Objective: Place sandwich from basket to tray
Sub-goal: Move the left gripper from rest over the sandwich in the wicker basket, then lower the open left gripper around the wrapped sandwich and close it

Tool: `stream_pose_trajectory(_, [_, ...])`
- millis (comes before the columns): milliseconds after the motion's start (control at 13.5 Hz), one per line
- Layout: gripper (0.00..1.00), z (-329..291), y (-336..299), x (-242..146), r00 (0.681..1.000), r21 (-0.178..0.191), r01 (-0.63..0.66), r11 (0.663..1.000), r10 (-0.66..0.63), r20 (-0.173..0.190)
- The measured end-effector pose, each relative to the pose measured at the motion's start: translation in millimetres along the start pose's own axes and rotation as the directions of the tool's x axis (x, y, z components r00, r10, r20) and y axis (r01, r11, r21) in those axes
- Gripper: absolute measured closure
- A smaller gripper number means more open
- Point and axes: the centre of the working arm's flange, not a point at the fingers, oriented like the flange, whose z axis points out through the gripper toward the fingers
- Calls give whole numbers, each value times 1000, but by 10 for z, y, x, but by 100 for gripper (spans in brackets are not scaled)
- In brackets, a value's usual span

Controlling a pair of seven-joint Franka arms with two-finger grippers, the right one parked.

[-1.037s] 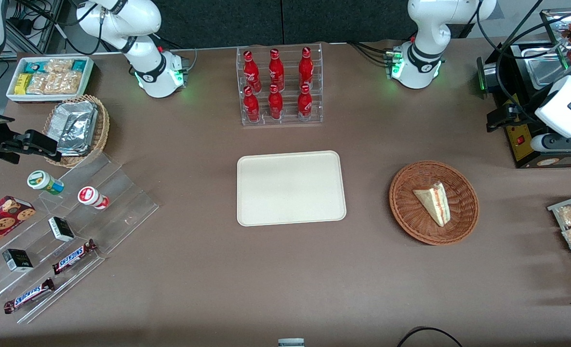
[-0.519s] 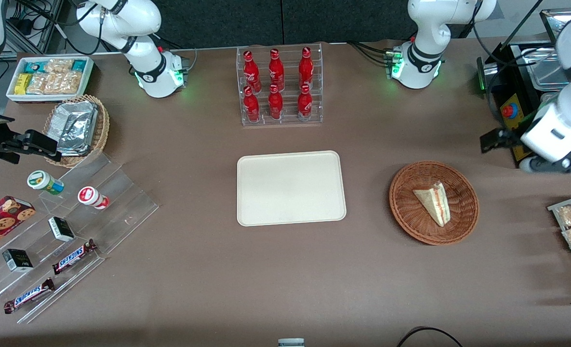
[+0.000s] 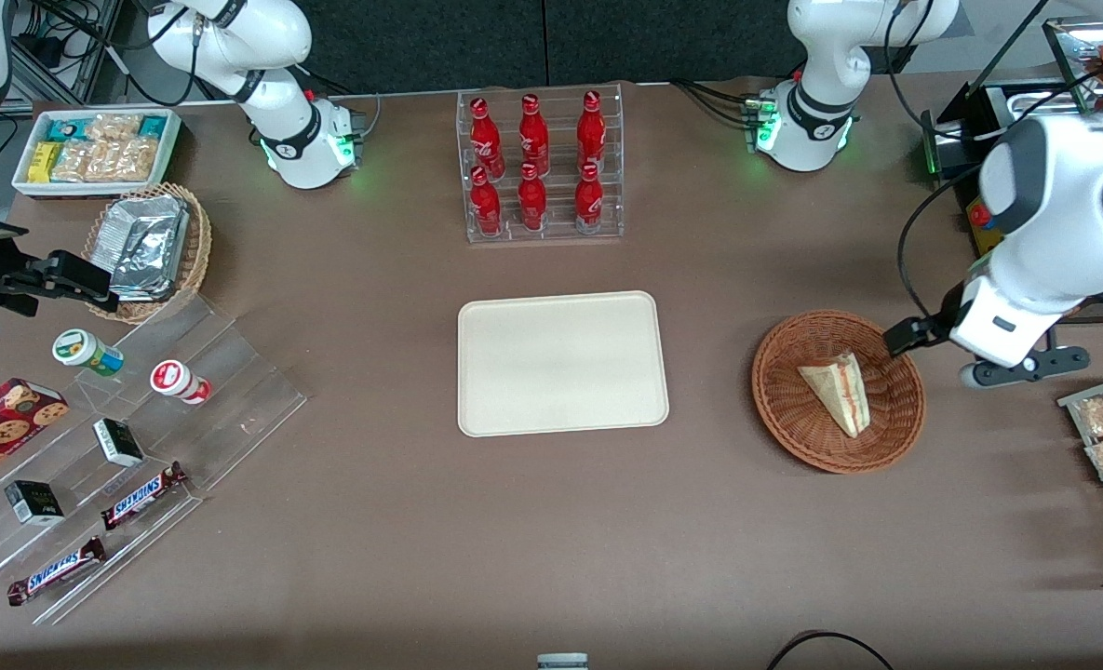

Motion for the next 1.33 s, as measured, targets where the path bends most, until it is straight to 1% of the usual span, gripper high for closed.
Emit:
stream_pose_trajectory(74, [0, 150, -1, -33, 999, -7, 31, 999, -32, -17])
stream_pose_trajectory(222, [0, 389, -9, -98, 996, -16, 81, 997, -82, -33])
stream_pose_trajectory(370, [0, 586, 15, -128, 991, -21, 125, 992, -125, -36])
stream_pose_trajectory(815, [0, 1010, 331, -194, 986, -33, 159, 987, -160, -46])
stream_pose_trajectory(963, [0, 1080, 393, -209, 986, -32, 157, 987, -158, -42])
stream_pose_trajectory(1333, [0, 1243, 393, -227, 987, -17, 159, 987, -159, -17])
